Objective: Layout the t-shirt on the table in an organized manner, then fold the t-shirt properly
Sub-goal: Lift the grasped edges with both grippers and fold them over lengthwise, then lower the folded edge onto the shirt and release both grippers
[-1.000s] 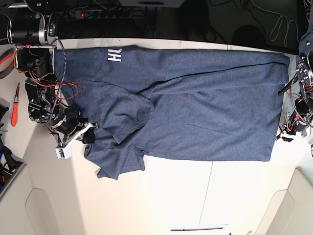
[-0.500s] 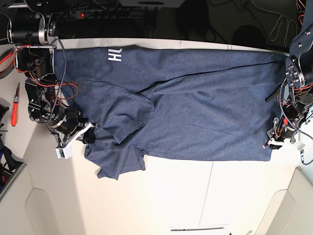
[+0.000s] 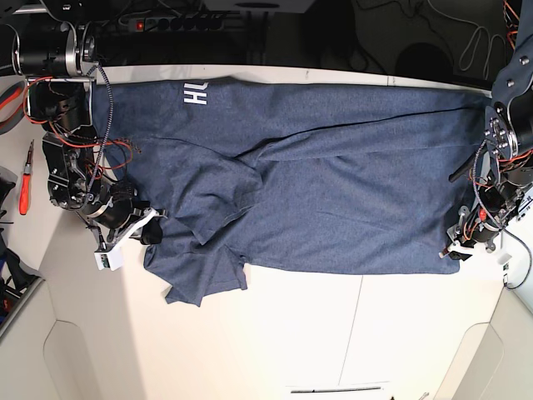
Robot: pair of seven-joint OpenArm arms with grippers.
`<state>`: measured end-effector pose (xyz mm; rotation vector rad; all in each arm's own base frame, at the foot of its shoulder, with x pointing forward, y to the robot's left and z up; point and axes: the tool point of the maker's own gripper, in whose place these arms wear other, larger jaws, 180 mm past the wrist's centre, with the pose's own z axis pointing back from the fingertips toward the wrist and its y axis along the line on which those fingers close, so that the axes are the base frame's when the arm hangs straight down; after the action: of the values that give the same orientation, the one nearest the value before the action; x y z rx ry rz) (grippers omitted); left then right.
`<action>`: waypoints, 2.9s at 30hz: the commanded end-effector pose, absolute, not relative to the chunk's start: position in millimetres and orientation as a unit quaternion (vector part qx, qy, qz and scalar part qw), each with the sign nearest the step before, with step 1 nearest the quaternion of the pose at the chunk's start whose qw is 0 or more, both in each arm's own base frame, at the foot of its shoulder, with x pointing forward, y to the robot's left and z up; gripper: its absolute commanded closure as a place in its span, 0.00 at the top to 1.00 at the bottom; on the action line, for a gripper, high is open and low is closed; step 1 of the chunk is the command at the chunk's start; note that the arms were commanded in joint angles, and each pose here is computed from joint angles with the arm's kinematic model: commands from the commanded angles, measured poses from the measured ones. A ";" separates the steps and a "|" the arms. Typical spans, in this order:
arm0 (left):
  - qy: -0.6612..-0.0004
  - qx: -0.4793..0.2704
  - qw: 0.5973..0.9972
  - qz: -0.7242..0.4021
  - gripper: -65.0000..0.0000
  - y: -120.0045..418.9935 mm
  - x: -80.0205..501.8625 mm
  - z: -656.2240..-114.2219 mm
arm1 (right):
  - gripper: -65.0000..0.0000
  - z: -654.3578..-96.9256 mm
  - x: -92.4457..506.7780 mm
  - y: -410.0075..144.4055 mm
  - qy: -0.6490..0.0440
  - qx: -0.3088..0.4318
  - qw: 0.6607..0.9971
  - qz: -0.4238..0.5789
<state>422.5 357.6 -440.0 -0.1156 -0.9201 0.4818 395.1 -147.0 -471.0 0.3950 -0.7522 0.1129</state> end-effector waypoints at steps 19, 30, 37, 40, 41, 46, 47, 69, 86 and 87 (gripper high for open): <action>-0.520 -0.089 0.828 0.192 0.00 379.3 445.5 -382.3 | 0.00 -435.3 419.7 -146.9 -0.410 0.203 0.888 0.044; -0.520 -0.150 0.809 0.230 0.00 415.8 411.1 -365.0 | 0.00 -380.1 401.4 -127.2 -0.466 0.177 0.857 0.134; -0.516 -0.155 0.821 0.187 0.00 410.6 393.8 -356.9 | 0.00 -353.8 382.2 -134.2 -0.483 0.149 0.845 0.172; -0.521 -0.151 0.826 0.154 0.00 402.9 390.4 -349.8 | 0.00 -351.6 381.0 -141.3 -0.478 0.138 0.849 0.178; -0.522 -0.150 0.827 0.144 0.00 400.0 389.3 -348.1 | 0.00 -351.4 381.0 -144.4 -0.477 0.134 0.850 0.178; -0.531 -0.141 0.824 0.139 0.00 404.5 379.4 -342.6 | 0.00 -353.9 378.9 -161.3 -0.463 0.114 0.859 0.185; -0.532 -0.138 0.823 0.145 0.00 409.0 376.1 -342.7 | 0.00 -354.5 378.4 -165.5 -0.460 0.110 0.861 0.184; -0.467 -0.185 0.834 0.227 0.00 424.1 299.7 -369.0 | 0.00 -404.8 321.0 -176.7 -0.353 0.136 0.913 0.153; -0.404 -0.228 0.850 0.251 0.00 385.2 271.4 -413.3 | 0.00 -431.3 286.1 -201.8 -0.310 0.104 0.935 0.135; -0.402 -0.229 0.850 0.252 0.00 383.6 270.2 -415.1 | 0.00 -431.3 286.1 -201.8 -0.310 0.104 0.935 0.135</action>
<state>259.8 370.5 -433.7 -0.4949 -0.7875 0.5490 275.9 -195.4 -442.4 0.2286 -0.5933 0.2762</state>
